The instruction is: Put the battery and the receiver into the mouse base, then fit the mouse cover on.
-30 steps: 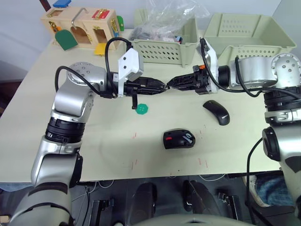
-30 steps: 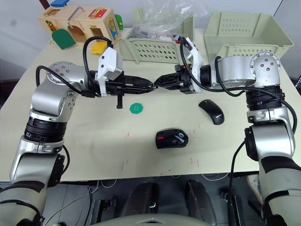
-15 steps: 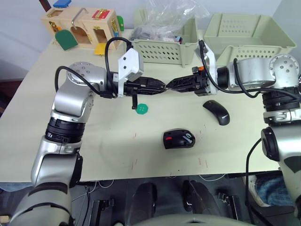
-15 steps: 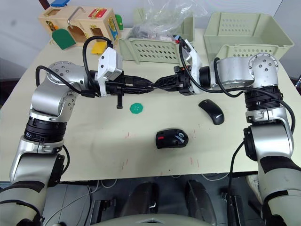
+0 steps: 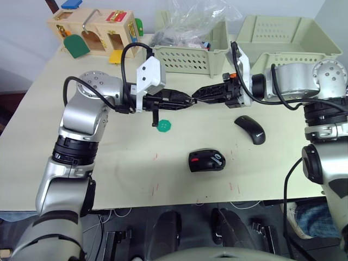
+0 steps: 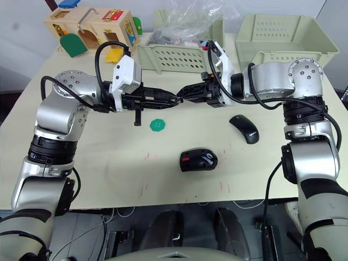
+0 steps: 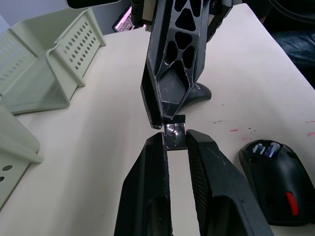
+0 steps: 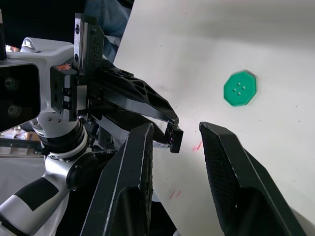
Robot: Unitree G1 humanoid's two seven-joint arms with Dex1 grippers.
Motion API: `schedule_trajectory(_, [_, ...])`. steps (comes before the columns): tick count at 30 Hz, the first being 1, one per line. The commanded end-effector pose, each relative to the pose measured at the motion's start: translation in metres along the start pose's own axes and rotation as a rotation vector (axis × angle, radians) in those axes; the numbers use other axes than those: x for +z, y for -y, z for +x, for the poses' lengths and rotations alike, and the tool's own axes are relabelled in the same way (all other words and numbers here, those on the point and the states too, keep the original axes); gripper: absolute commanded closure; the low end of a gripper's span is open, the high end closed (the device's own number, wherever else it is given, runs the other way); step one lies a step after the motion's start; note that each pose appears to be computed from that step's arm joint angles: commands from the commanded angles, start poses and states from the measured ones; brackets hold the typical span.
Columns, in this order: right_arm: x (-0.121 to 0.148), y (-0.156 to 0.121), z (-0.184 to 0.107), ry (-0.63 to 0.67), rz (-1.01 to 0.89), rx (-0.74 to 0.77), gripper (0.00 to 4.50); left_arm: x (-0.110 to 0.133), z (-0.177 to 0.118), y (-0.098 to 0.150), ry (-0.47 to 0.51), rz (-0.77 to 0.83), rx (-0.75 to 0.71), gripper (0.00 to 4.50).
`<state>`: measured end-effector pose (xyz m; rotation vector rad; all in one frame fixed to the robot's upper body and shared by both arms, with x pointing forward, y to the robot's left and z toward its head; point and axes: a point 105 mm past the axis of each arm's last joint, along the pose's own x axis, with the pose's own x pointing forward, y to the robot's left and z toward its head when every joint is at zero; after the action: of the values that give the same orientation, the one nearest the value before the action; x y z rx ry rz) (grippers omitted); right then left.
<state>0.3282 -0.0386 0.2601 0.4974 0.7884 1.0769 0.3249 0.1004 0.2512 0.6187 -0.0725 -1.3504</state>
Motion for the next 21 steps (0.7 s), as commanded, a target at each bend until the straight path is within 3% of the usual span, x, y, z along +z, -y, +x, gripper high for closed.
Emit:
schedule_trajectory(1, [0.0061, -0.0180, -0.0075, 0.018, -0.044, 0.071, 2.92, 0.0094, -0.0058, -0.0006, 0.014, 0.048, 0.020, 4.33])
schedule_trajectory(21, [0.0024, -0.0158, -0.0039, 0.003, -0.046, 0.058, 2.92, 0.0125, -0.0048, -0.0013, 0.021, 0.051, 0.024, 4.33])
